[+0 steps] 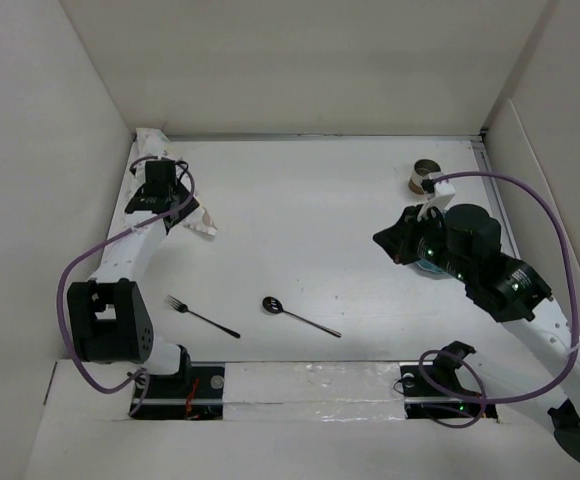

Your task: Set the dinner table for one person

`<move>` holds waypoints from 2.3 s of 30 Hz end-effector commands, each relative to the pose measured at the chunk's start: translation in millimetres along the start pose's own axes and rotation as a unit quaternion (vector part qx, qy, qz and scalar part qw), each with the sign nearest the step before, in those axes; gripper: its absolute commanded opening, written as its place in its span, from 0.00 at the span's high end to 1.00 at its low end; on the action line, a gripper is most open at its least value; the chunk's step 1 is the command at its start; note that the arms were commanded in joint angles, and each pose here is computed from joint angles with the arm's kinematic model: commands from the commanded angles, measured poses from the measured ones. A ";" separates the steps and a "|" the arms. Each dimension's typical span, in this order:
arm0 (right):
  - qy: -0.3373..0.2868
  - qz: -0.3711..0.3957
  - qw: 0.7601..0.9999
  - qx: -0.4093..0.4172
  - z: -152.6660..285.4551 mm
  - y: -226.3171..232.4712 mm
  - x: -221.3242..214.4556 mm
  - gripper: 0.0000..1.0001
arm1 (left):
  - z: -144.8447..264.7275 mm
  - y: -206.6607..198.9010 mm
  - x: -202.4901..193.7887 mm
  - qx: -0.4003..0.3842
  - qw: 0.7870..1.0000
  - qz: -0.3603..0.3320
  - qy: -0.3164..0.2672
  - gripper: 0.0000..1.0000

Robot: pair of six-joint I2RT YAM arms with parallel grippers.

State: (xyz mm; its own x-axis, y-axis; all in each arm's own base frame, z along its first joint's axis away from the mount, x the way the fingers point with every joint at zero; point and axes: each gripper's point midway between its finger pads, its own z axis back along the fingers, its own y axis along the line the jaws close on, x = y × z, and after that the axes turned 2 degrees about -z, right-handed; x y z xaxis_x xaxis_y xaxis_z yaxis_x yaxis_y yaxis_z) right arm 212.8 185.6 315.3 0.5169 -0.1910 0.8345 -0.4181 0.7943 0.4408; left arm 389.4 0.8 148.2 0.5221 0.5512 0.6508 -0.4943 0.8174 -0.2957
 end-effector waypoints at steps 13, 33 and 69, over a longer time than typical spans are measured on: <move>0.018 0.006 0.999 0.036 -4.2 10.5 -7.6 0.61 | -51.5 -0.9 -95.1 0.033 0.996 0.026 0.074 0.52; 0.061 -0.007 0.995 0.081 -24.8 25.5 -26.9 0.60 | -86.5 -6.6 -65.6 0.059 0.996 0.064 -0.003 0.75; -0.005 -0.017 0.999 -0.042 -69.7 -14.6 21.2 0.25 | 131.8 -139.9 86.9 -0.370 0.925 -0.010 -0.089 1.00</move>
State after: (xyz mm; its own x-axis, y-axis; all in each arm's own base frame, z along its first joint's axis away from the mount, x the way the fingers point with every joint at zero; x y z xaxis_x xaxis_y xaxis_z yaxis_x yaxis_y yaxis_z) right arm 274.2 214.7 305.3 0.5483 -0.1918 0.8140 -0.3623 0.8228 0.4379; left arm 396.4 -84.1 403.6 0.2580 0.5289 0.8085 0.2091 0.7865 -0.5812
